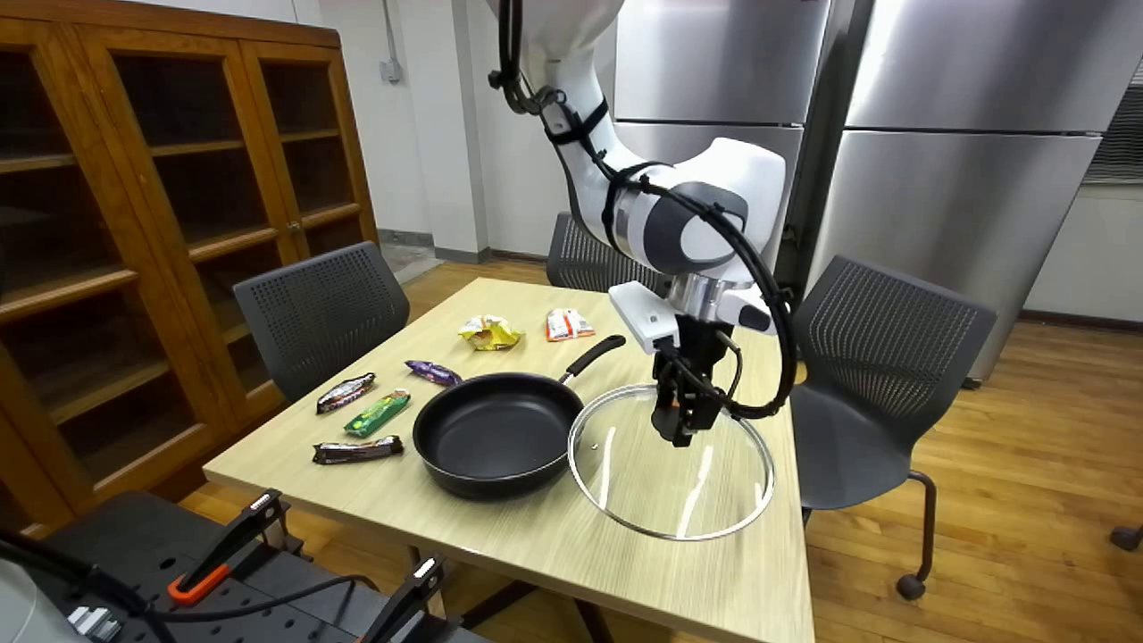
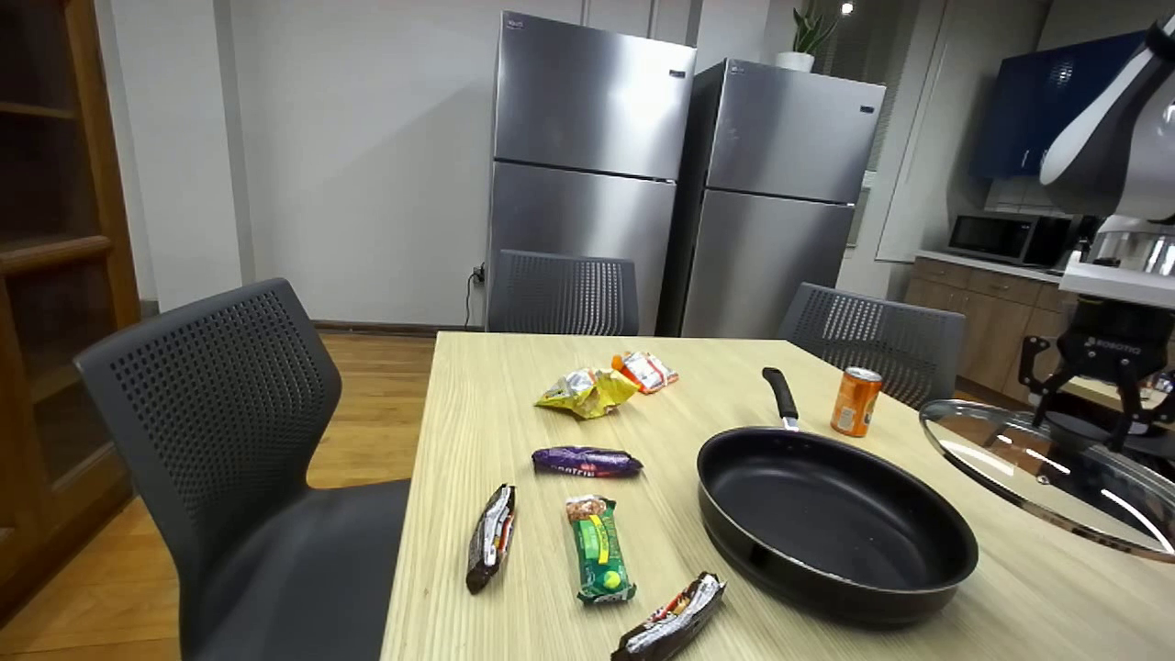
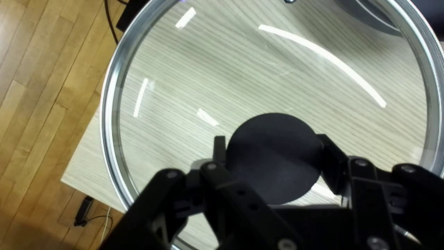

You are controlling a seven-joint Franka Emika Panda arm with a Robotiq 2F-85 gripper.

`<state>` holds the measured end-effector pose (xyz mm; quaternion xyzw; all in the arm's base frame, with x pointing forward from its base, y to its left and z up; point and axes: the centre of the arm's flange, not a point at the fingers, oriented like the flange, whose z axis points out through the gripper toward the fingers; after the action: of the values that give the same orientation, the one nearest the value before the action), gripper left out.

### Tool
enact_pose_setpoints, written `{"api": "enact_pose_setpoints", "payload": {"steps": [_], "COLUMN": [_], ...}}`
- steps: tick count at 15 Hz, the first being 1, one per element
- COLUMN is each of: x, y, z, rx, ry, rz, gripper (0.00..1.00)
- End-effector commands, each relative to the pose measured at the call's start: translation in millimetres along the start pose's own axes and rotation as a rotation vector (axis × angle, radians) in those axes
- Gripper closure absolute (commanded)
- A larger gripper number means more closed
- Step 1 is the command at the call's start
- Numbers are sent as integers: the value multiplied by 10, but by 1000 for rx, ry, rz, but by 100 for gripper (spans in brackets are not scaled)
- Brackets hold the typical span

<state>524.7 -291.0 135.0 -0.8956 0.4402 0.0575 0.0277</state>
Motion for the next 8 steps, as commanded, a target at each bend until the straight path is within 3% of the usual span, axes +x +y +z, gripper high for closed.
{"api": "enact_pose_setpoints", "payload": {"steps": [1,8], "x": [254,663], "y": [-75,-26], "z": [-28,157], "rx": [28,26], "ry": [-13,-70], "rz": [74,161], "gripper": [61,61]}}
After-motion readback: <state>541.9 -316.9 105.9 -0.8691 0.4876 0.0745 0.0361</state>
